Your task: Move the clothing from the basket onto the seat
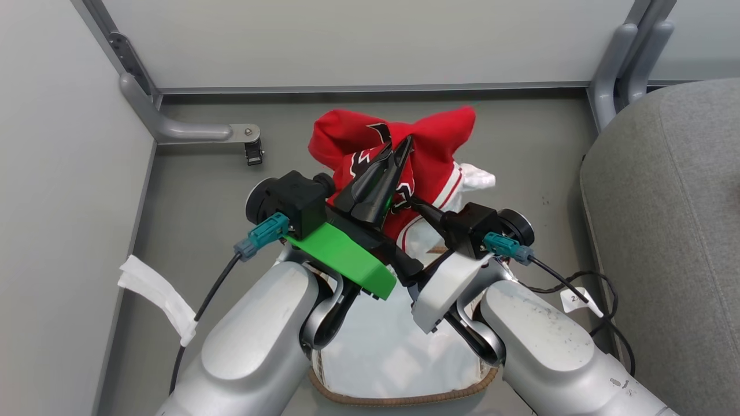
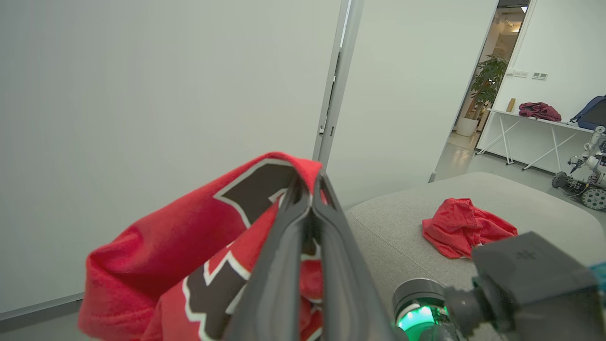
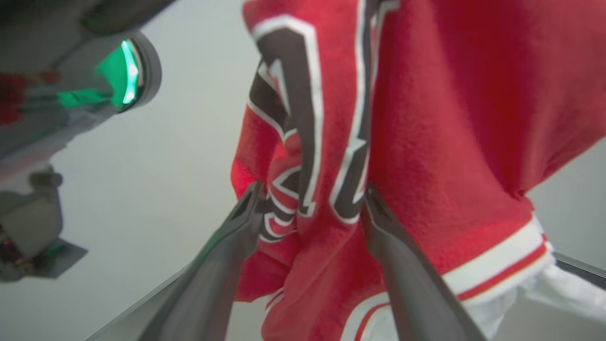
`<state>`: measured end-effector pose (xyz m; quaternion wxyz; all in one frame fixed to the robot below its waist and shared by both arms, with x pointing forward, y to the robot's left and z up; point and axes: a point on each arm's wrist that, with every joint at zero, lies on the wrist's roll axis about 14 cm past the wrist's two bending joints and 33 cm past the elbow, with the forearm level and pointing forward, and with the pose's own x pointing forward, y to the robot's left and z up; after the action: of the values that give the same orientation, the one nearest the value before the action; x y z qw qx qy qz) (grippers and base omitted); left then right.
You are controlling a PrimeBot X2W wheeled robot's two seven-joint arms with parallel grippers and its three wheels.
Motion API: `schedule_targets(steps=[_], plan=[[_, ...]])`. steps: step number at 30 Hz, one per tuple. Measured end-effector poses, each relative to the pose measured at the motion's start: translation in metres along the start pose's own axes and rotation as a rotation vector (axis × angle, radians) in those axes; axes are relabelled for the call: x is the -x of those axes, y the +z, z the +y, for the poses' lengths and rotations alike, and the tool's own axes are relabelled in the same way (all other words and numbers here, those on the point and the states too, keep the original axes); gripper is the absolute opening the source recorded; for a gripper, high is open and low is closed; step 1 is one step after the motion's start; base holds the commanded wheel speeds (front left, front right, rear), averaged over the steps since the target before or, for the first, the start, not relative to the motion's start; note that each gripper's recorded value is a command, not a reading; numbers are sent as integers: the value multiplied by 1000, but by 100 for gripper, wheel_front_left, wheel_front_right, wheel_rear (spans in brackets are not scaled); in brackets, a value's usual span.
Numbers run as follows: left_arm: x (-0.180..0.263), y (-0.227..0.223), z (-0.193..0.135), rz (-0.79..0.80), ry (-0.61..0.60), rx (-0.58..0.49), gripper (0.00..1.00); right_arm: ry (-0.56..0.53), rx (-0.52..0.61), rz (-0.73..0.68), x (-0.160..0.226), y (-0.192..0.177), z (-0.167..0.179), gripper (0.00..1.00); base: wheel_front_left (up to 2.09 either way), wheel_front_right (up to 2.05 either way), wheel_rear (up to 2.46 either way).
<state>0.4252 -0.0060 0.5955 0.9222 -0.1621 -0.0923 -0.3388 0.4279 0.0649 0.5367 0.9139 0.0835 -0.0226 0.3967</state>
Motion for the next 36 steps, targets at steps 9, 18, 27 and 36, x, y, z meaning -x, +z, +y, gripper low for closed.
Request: schedule_targets(steps=[9,18,27,36], plan=[[0,6,6,-18,21,3,0,-40,-11,-26,1,8,-11,0,0,0,0],[-4,3,14,-17,43,9,0,-106,-19,-53,16,12,-27,0,0,0,0],[-6,-18,17,26,46,17,100,-281,4,-136,52,32,-72,0,0,0,0],[-15,-51,-2,92,-38,15,100,-486,54,-232,107,64,-122,0,0,0,0]])
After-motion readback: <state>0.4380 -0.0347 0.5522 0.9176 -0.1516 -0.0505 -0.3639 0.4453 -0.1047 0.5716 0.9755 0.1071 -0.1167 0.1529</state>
